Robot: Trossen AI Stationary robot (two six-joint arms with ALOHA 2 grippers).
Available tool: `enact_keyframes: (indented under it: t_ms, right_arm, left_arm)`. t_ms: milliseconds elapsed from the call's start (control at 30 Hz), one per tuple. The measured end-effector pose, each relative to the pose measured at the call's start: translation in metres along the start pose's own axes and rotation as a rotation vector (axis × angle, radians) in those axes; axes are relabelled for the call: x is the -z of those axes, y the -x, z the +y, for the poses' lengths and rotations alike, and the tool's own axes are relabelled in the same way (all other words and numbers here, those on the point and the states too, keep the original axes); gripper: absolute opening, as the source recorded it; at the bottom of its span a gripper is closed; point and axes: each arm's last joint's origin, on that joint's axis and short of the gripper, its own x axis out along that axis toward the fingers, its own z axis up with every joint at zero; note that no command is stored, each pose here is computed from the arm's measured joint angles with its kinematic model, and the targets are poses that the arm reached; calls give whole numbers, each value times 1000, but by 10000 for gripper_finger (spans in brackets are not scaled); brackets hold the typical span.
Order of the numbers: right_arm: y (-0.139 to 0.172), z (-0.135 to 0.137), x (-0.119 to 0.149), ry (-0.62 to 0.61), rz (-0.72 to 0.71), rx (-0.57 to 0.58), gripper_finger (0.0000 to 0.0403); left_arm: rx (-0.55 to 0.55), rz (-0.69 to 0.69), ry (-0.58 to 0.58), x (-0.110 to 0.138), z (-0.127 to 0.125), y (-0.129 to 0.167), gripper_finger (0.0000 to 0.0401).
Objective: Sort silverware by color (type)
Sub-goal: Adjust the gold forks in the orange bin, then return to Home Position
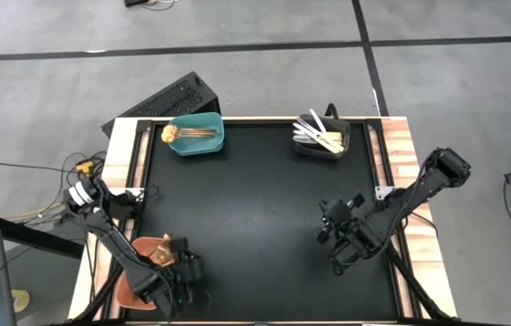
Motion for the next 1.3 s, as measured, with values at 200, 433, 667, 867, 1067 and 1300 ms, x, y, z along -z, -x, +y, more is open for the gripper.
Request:
enact_keyframes:
  t_ms: [200, 433, 667, 867, 1067, 1300]
  right_arm:
    - [3, 1, 2, 18, -1, -13, 74]
    - [4, 1, 2, 22, 0, -14, 74]
    - [4, 1, 2, 24, 0, -14, 74]
    - [4, 1, 2, 24, 0, -14, 74]
    - [4, -1, 3, 36, 4, -6, 74]
    - [20, -16, 7, 15, 73, -20, 74]
  left_arm:
    - [-47, 23, -43, -2, 8, -6, 153]
    - [-245, 242, 20, 6, 31, 9, 153]
    - [-392, 330, 44, 11, 41, 35, 153]
    - [-387, 321, 60, 7, 37, 51, 153]
    - [-401, 255, 121, 10, 36, 54, 153]
    - [-380, -305, 152, -6, 35, 49, 153]
